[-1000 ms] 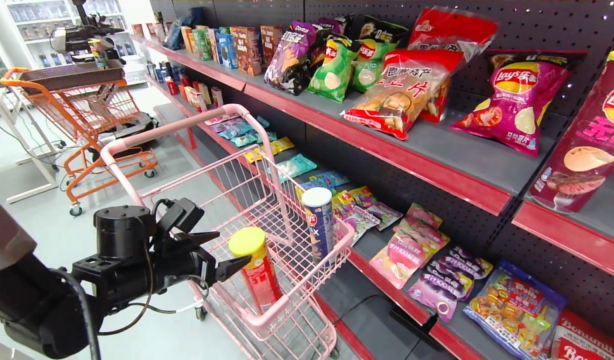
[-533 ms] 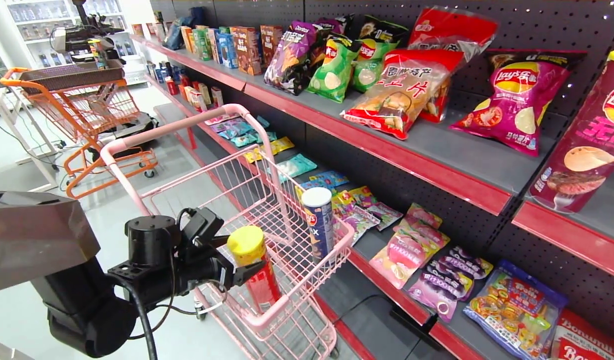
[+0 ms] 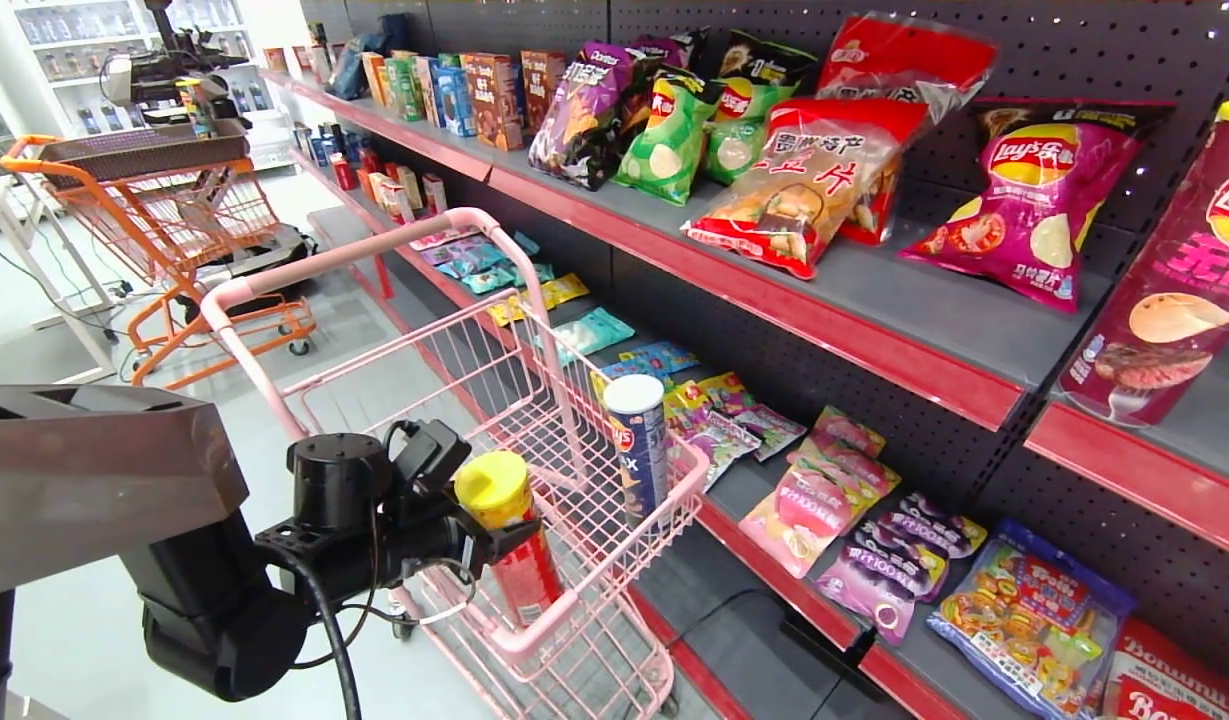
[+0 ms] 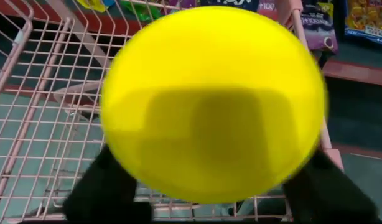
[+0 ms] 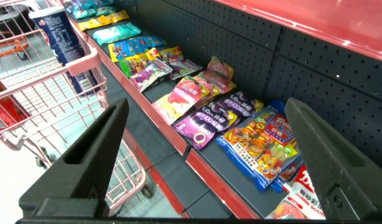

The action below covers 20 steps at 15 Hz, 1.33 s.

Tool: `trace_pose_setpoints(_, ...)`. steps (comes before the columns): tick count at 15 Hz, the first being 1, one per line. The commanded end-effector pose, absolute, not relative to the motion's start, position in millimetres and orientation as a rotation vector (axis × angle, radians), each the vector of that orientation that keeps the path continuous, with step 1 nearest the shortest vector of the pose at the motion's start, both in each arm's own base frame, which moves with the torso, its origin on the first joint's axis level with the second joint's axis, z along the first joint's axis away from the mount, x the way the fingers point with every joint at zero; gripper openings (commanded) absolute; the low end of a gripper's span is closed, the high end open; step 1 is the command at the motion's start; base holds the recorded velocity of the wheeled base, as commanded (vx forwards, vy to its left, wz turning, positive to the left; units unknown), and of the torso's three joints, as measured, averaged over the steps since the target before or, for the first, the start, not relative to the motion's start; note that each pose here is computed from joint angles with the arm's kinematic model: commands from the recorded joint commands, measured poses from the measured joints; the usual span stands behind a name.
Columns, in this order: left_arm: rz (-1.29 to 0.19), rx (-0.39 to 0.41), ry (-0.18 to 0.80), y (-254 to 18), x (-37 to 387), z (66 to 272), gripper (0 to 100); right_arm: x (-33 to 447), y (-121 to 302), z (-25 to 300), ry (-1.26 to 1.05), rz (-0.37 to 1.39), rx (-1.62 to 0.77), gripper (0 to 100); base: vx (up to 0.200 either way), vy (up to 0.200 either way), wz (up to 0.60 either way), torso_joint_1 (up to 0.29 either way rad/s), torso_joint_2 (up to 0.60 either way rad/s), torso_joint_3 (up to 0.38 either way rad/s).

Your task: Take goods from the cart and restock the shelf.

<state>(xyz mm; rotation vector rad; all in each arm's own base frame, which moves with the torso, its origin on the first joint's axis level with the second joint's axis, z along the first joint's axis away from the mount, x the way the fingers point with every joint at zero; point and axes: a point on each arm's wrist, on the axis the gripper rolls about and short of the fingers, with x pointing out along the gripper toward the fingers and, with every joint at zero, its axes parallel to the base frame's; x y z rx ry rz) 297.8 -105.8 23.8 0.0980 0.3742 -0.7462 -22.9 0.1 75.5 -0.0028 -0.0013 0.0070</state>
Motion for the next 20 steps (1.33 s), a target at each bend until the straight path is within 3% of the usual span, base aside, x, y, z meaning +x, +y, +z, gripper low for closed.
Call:
trace_pose_setpoints(1, -0.74, 0.1, 0.384, -105.9, 298.1, 20.5, 0, -22.8, 0.1, 75.5, 0.0, 0.008, -0.003, 100, 0.0, 0.0, 0.0, 0.0, 0.0, 0.0)
trace_pose_setpoints(5, -0.707, 0.107, 0.345, -105.3, 301.5, 26.4, 0, -22.8, 0.1, 75.5, 0.0, 0.008, -0.003, 100, 0.0, 0.0, 0.0, 0.0, 0.0, 0.0)
trace_pose_setpoints(7, -0.621, 0.106, 0.226, -95.4, 322.0, 50.7, 0, -22.8, 0.1, 75.5, 0.0, 0.008, -0.003, 100, 0.0, 0.0, 0.0, 0.0, 0.0, 0.0)
trace_pose_setpoints(9, -0.568, 0.101, 0.182, -81.9, 335.4, 78.1, 0, -22.8, 0.1, 75.5, 0.0, 0.008, -0.003, 100, 0.0, 0.0, 0.0, 0.0, 0.0, 0.0)
trace_pose_setpoints(13, -0.517, 0.054, 0.146, -62.2, 314.7, 177.6, 0, -22.9, 0.1, 75.9, -0.002, 0.008, -0.003, 100, 0.0, 0.0, 0.0, 0.0, 0.0, 0.0)
trace_pose_setpoints(14, -0.517, 0.054, 0.146, -62.2, 314.7, 177.6, 0, -22.9, 0.1, 75.9, -0.002, 0.008, -0.003, 100, 0.0, 0.0, 0.0, 0.0, 0.0, 0.0)
trace_pose_setpoints(15, -0.51, 0.042, 0.089, -56.7, 291.1, 226.6, 0, -22.8, 0.1, 75.5, 0.0, 0.008, -0.005, 100, 0.0, 0.0, 0.0, 0.0, 0.0, 0.0)
trace_pose_setpoints(16, -0.497, 0.035, 0.051, -51.0, 277.6, 250.3, 0, -22.8, 0.1, 75.5, 0.0, 0.008, -0.005, 100, 0.0, 0.0, 0.0, 0.0, 0.0, 0.0)
trace_pose_setpoints(17, -0.497, 0.035, 0.051, -51.0, 277.6, 250.3, 0, -22.8, 0.1, 75.5, 0.0, 0.008, -0.005, 100, 0.0, 0.0, 0.0, 0.0, 0.0, 0.0)
trace_pose_setpoints(18, -0.459, 0.038, 0.015, -36.8, 246.0, 278.7, 0, -22.8, 0.1, 75.5, 0.0, 0.008, -0.003, 100, 0.0, 0.0, 0.0, 0.0, 0.0, 0.0)
trace_pose_setpoints(20, -0.418, 0.037, 0.019, -20.6, 170.4, 291.2, 0, -22.8, 0.1, 75.5, 0.0, 0.008, 0.0, 100, 0.0, 0.0, 0.0, 0.0, 0.0, 0.0)
